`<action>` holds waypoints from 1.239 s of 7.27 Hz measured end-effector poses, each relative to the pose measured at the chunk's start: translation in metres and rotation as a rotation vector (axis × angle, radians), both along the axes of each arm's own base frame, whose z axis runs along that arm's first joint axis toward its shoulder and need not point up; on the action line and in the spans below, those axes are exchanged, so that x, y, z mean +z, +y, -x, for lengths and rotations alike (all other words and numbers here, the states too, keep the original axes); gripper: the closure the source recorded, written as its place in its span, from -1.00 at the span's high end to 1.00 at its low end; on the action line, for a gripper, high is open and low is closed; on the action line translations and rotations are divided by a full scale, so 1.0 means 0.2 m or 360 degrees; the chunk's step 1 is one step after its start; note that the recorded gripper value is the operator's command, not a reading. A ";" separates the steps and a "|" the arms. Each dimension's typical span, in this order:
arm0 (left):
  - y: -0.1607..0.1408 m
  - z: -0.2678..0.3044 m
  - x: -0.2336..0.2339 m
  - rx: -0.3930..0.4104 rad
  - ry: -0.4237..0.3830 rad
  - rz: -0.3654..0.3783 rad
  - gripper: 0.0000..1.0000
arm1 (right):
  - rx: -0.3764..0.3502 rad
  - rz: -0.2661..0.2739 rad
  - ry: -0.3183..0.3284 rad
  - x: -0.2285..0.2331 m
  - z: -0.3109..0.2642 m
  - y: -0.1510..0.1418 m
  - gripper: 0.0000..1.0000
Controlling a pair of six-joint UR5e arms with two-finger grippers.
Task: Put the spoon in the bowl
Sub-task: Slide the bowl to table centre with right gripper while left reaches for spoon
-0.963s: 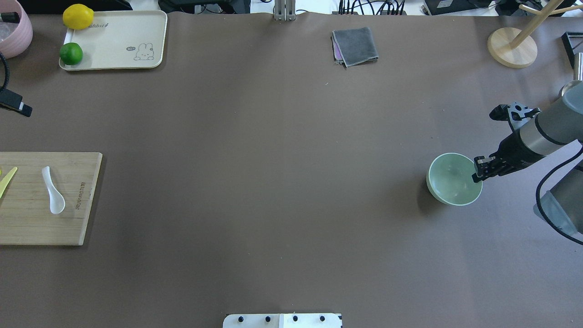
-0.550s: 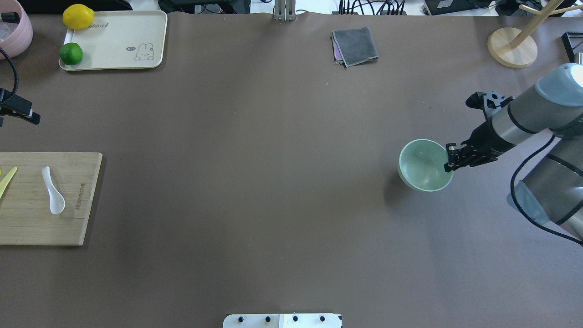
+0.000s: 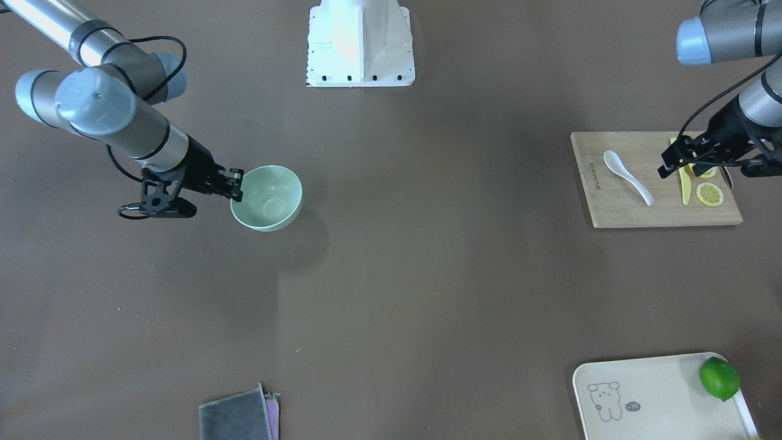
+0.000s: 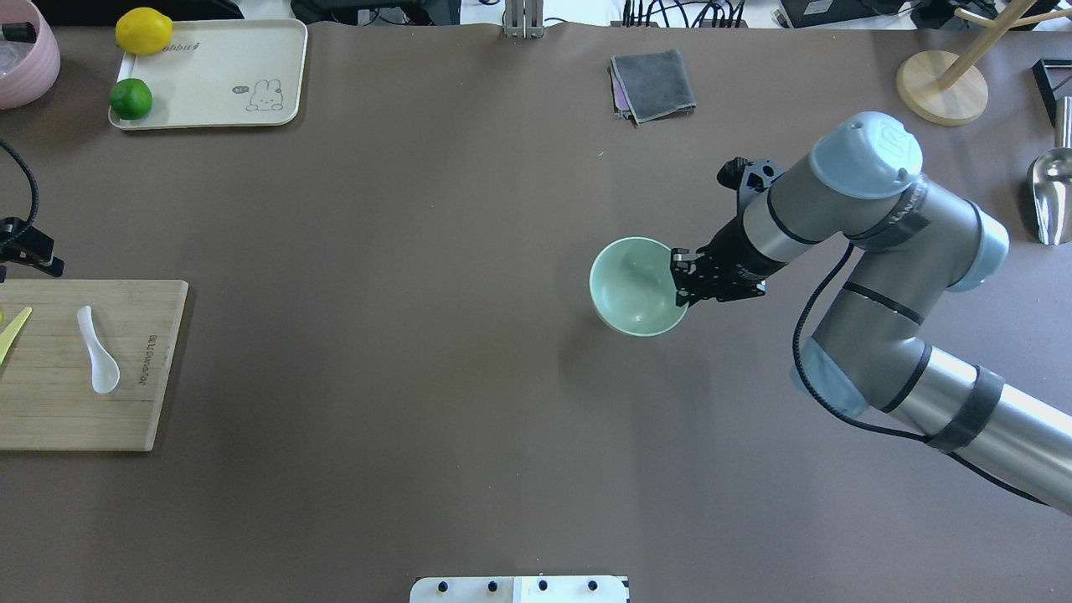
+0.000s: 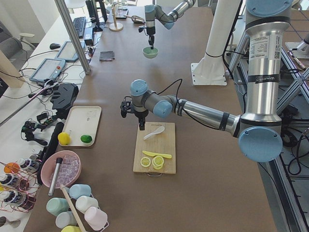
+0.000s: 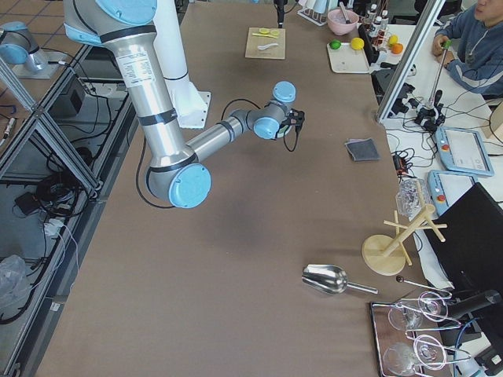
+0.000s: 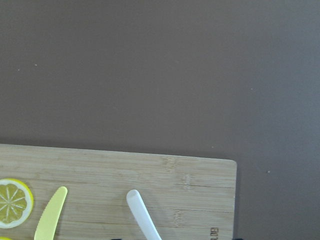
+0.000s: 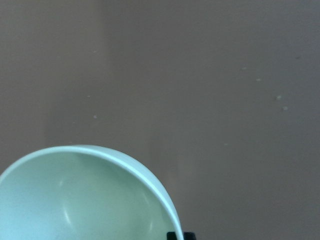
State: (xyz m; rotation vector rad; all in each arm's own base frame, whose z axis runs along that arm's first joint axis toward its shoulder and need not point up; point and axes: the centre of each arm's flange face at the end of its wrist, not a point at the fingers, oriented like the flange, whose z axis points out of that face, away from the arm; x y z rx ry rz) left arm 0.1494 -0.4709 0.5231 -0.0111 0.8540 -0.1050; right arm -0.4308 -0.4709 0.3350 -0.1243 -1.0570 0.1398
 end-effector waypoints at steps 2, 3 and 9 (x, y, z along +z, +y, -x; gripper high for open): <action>0.05 -0.14 0.09 -0.0032 -0.0048 0.0027 0.42 | 0.0040 0.0009 -0.0007 -0.13 0.18 0.05 -1.00; 0.09 -0.20 0.14 -0.0030 -0.0059 0.0035 0.42 | 0.0055 0.0000 -0.0007 -0.16 0.23 0.06 -1.00; 0.19 -0.42 0.30 -0.0026 -0.0076 0.0015 -0.13 | 0.0067 -0.0003 -0.0017 -0.23 0.33 0.09 -1.00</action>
